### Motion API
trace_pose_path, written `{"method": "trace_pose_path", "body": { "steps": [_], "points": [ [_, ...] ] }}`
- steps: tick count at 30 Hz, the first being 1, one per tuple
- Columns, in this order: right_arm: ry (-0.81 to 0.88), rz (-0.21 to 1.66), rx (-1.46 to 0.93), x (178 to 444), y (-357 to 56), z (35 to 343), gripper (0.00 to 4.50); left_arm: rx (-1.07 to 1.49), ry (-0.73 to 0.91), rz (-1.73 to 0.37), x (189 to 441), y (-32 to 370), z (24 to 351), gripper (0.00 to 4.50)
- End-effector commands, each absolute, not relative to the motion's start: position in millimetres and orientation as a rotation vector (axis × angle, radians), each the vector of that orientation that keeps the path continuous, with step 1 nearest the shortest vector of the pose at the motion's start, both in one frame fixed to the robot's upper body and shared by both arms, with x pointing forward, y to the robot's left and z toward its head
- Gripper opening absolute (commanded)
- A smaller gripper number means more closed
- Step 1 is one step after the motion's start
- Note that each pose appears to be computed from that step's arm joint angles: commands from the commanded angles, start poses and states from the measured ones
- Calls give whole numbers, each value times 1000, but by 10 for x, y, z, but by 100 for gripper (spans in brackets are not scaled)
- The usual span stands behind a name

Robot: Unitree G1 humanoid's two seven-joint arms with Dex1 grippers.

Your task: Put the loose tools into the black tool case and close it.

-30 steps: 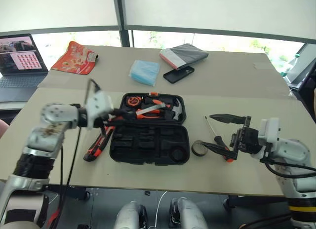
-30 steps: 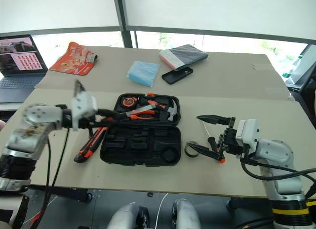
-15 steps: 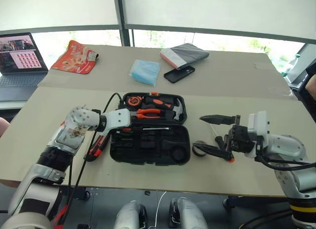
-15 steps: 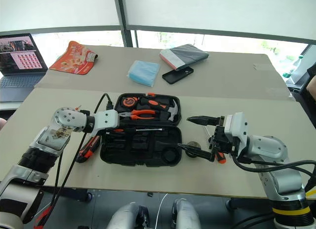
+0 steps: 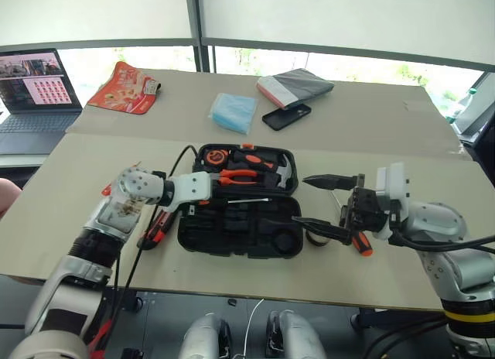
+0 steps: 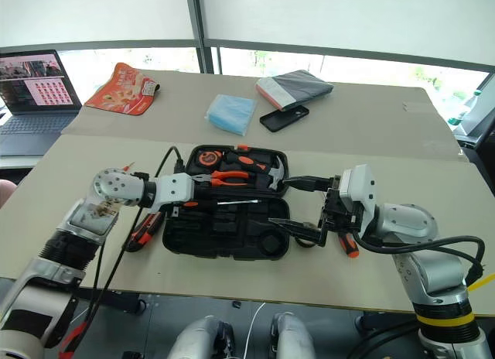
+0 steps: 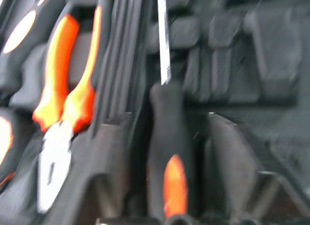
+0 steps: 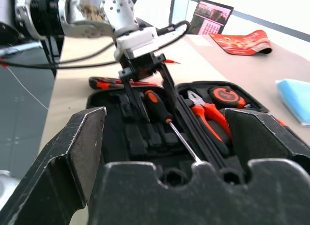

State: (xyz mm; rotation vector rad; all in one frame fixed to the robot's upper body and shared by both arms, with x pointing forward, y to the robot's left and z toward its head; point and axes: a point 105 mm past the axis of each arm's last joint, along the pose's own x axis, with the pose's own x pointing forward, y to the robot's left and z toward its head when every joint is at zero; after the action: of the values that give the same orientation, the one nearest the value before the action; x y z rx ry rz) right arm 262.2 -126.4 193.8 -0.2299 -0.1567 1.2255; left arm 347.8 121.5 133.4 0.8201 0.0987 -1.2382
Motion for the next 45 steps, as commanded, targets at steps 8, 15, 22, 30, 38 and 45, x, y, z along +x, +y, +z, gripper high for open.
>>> {"method": "trace_pose_path", "body": {
  "steps": [8, 15, 22, 30, 38, 45],
  "points": [
    [-192, 1211, -180, 2545, -1308, 2009, 450, 525, -7, -1045, 3541, 1355, 1623, 184],
    [-205, 1168, -167, 2595, -1372, 1987, 450, 528, 118, -1081, 3456, 1254, 1185, 4],
    [-200, 1129, -162, 2622, -1430, 1922, 450, 566, 164, -1115, 3424, 1138, 994, 4],
    [-172, 1056, -143, 2640, -1514, 1776, 450, 577, 230, -1113, 3443, 1046, 820, 4],
    [-147, 819, -101, 2584, -1925, 1697, 450, 338, -21, -1053, 3462, 1036, 1296, 4],
    [4, 607, -174, 2206, -2496, 1430, 450, 285, -190, -1249, 2992, 1409, 1685, 217]
  ]
}}
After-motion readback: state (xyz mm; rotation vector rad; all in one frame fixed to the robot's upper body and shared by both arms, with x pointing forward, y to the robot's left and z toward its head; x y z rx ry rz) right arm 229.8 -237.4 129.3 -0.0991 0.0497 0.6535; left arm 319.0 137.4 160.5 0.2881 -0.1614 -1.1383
